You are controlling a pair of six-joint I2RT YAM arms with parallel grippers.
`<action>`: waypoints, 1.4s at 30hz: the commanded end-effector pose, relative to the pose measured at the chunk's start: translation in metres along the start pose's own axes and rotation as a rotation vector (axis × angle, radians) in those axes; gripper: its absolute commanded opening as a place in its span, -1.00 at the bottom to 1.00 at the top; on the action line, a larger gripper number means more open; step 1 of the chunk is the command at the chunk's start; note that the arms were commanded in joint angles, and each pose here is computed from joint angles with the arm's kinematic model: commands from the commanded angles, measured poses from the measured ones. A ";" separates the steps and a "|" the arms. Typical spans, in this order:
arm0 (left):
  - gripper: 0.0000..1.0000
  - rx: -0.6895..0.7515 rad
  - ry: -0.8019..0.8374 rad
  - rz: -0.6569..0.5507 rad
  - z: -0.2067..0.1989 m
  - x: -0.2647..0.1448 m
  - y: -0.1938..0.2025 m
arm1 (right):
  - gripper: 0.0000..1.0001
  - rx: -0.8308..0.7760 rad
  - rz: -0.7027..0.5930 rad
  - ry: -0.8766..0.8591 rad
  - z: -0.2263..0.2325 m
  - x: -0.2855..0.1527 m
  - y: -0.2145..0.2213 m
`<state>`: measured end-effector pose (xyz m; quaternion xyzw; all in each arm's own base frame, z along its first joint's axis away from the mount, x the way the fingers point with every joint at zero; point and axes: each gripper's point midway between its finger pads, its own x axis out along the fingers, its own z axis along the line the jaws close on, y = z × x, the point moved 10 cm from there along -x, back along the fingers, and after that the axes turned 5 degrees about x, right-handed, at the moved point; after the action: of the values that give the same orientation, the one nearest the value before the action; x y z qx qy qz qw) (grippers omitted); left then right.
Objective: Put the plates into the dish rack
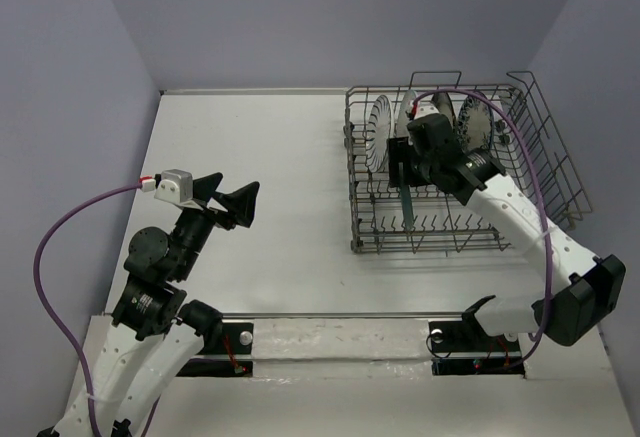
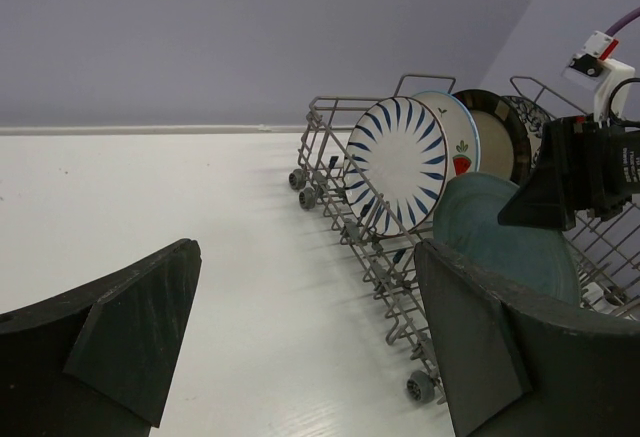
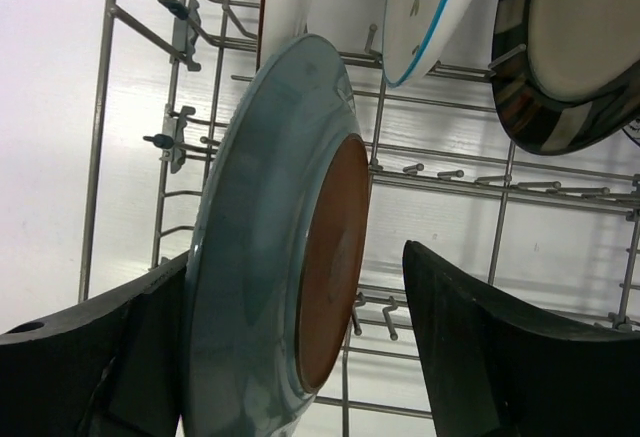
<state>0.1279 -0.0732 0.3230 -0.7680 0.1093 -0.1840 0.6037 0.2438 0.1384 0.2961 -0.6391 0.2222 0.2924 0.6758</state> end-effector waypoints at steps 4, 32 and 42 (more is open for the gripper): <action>0.98 0.011 0.009 -0.029 -0.001 0.004 -0.002 | 0.81 0.095 -0.210 -0.115 0.000 -0.049 -0.032; 0.98 0.003 -0.102 -0.084 0.010 0.004 -0.005 | -0.86 0.148 -0.804 -0.553 -0.041 -0.216 -0.026; 0.98 -0.008 -0.067 -0.089 0.009 0.007 -0.005 | 0.99 0.215 -0.980 -0.541 -0.066 -0.246 -0.003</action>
<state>0.1351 -0.0657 0.3182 -0.7760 0.0726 -0.1572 0.6065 0.0727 0.0518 0.4519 -0.5088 -0.2387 0.1207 0.8182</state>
